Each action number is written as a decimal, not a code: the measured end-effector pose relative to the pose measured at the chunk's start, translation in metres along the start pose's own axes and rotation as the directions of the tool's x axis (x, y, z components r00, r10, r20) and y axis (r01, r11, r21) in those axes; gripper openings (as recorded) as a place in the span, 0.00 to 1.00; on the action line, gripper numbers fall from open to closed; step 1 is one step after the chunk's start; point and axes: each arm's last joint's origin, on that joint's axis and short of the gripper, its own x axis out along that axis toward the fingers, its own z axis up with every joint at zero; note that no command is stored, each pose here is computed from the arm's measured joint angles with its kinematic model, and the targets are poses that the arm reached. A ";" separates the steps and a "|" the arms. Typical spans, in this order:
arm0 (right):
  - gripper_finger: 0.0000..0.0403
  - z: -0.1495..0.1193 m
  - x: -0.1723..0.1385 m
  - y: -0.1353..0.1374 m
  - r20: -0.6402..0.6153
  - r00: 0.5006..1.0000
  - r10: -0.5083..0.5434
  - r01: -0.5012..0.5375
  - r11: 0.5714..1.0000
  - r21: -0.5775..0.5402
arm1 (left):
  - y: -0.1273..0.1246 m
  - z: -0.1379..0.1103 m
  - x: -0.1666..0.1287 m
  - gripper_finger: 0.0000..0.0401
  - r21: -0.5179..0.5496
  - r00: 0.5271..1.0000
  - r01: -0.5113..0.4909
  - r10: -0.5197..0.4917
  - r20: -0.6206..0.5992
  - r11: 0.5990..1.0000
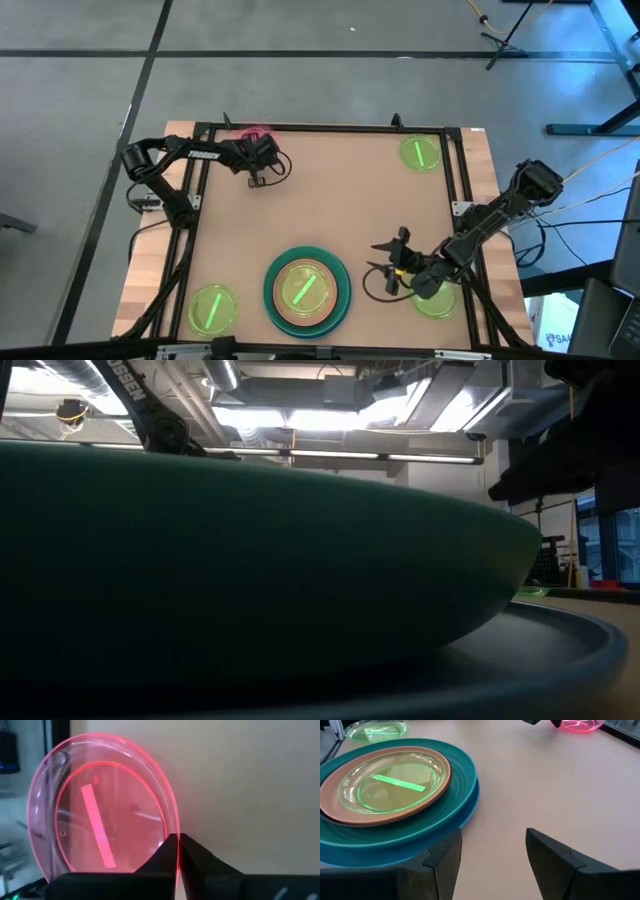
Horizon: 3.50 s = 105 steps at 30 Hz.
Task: Stack plastic plates
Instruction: Stack the light pink plate on top of the light green plate, then stack the light green plate on top of the light pink plate
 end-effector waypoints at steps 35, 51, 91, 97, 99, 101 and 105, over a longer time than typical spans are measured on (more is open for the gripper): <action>0.53 0.022 0.013 0.004 -0.003 0.959 0.283 -0.281 0.951 -0.128 | -0.271 0.025 -0.312 0.01 0.329 0.548 0.416 -0.522 0.654 0.848; 0.53 -0.003 -0.047 0.050 0.134 0.913 0.386 -0.389 0.921 -0.001 | -0.315 0.028 -0.290 0.19 0.278 0.646 0.523 -0.587 0.487 0.806; 0.53 -0.016 -0.039 0.057 0.163 0.929 0.333 -0.341 0.940 0.017 | -0.231 -0.124 -0.197 0.27 -0.086 0.730 0.673 -0.679 -0.081 0.735; 0.53 -0.016 -0.038 0.057 0.175 0.933 0.313 -0.327 0.943 0.056 | -0.236 -0.126 -0.189 0.27 -0.054 0.697 0.711 -0.713 -0.076 0.701; 0.53 -0.013 -0.035 0.055 0.187 0.939 0.289 -0.305 0.950 0.063 | -0.235 -0.129 -0.183 0.27 -0.050 0.704 0.703 -0.704 -0.098 0.710; 0.53 -0.011 -0.031 0.053 0.191 0.943 0.272 -0.290 0.954 0.071 | -0.236 -0.131 -0.180 0.27 -0.038 0.700 0.707 -0.707 -0.097 0.706; 0.53 -0.006 -0.022 0.048 0.197 0.951 0.238 -0.260 0.961 0.096 | -0.238 -0.132 -0.174 0.26 -0.018 0.668 0.740 -0.738 -0.095 0.672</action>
